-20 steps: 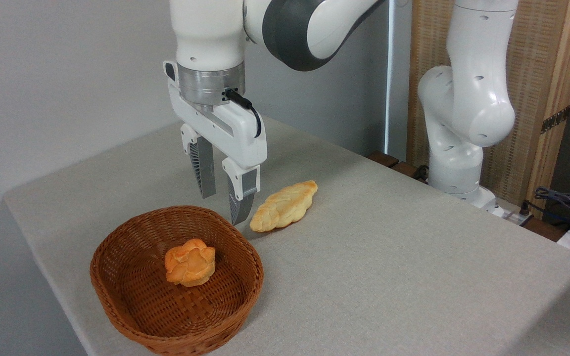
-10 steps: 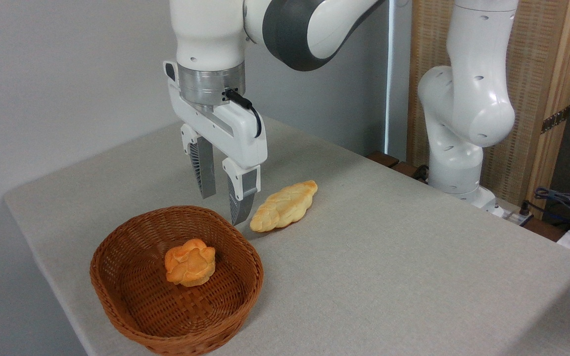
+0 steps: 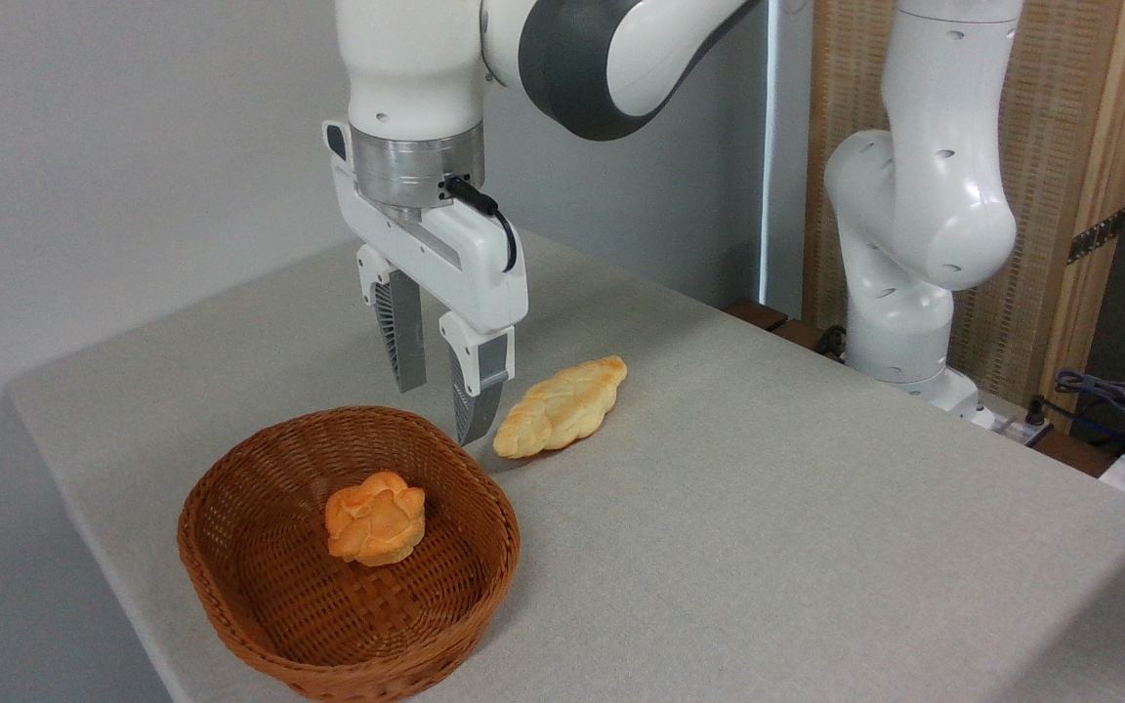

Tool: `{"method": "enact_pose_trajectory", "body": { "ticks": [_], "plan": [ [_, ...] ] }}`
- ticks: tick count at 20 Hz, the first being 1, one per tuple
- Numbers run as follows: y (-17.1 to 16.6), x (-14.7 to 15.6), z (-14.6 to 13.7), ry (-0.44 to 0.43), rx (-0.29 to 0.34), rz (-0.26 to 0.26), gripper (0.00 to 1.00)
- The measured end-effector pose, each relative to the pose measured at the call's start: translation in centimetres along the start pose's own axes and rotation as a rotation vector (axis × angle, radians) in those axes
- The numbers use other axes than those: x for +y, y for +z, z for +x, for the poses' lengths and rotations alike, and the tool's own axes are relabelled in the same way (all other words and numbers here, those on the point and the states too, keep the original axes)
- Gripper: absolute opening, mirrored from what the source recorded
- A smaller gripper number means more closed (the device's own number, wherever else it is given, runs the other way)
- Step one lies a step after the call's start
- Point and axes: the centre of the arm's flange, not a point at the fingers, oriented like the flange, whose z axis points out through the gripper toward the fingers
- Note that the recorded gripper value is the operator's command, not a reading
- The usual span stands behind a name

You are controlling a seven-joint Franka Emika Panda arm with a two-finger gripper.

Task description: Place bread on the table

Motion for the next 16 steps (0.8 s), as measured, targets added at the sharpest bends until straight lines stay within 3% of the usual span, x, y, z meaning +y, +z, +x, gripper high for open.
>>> {"method": "enact_pose_trajectory", "body": {
  "ticks": [12,16],
  "plan": [
    [1.8,-0.4,0.4,-0.004,-0.027,-0.006,1.00],
    [3.4,-1.2,1.4,-0.006,-0.010,0.032,1.00]
  ]
}}
